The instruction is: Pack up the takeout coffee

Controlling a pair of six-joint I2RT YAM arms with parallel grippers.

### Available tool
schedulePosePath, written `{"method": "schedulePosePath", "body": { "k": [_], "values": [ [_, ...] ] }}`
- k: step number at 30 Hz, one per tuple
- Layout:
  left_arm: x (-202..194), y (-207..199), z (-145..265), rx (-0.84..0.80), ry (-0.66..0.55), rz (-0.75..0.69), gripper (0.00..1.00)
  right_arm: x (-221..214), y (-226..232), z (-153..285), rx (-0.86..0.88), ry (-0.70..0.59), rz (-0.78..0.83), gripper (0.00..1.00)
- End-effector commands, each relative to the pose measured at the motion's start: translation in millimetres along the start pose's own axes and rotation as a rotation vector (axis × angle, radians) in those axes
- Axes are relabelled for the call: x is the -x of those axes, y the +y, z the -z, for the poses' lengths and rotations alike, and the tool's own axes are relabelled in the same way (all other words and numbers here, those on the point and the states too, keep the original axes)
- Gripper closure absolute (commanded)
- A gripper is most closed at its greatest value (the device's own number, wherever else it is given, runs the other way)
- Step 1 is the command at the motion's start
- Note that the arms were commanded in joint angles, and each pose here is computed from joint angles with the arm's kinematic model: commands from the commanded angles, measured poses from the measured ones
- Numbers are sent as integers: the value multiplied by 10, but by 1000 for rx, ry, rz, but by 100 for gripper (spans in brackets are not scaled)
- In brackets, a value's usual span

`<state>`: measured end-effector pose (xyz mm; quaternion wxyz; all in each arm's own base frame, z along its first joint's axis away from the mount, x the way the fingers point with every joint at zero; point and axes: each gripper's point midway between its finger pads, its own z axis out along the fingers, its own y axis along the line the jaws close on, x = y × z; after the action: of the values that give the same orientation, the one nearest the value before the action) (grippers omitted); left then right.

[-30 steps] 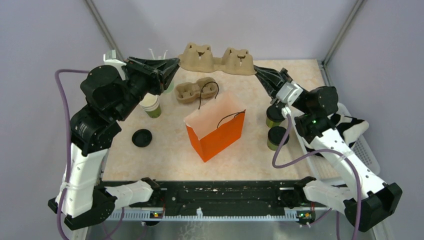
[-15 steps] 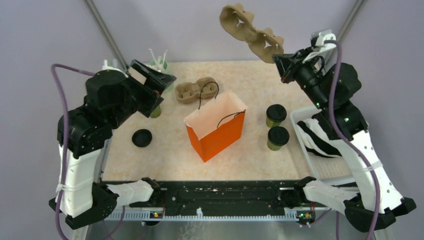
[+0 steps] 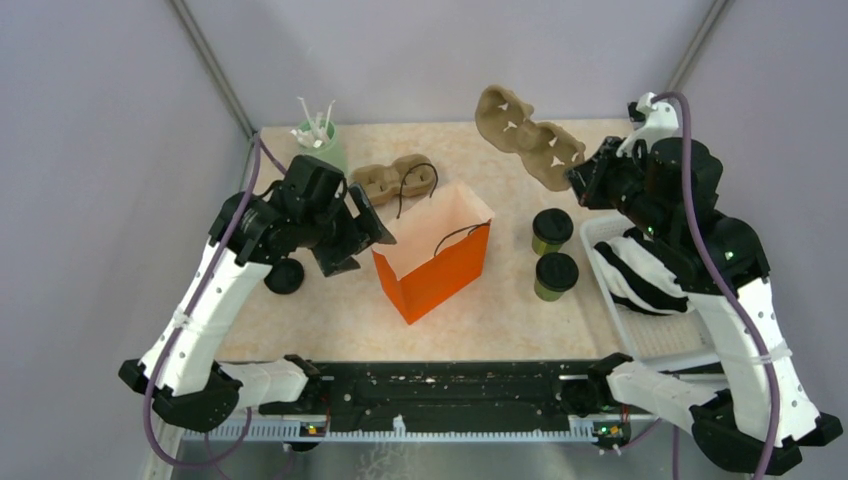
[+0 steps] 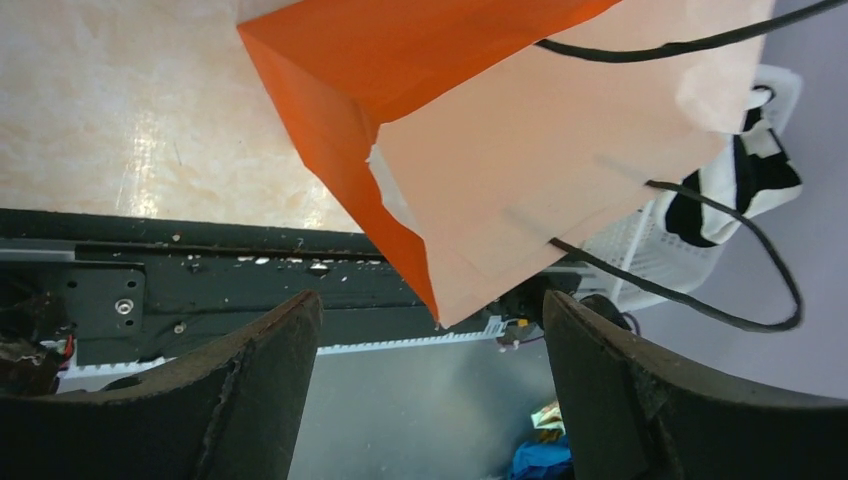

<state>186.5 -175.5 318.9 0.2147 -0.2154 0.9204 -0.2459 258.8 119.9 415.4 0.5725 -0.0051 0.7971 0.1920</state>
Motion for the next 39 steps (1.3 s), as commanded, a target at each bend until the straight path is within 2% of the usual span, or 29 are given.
{"method": "schedulePosePath", "body": {
  "k": [1,6,13,17,24,31,36,39],
  "values": [
    [-102,15,-149,7,64,-36,16,60,23,193,24,-18,-12,100],
    [-86,-3,-299,40,72,-52,21,59,-4,307,24,2,52,100],
    [-85,79,-525,95,74,-138,54,66,12,513,58,38,148,100],
    [112,115,-548,132,-16,-197,76,-39,45,584,92,95,174,100],
    [402,-28,-548,93,-134,-389,100,-251,136,702,149,220,141,100],
    [617,-224,-465,-20,-279,-518,100,-474,402,895,287,344,21,100],
    [653,-197,-467,-20,-313,-535,100,-569,540,1060,376,388,-28,100],
    [652,-161,-497,-15,-318,-542,100,-639,465,1133,345,400,-30,100]
  ]
}}
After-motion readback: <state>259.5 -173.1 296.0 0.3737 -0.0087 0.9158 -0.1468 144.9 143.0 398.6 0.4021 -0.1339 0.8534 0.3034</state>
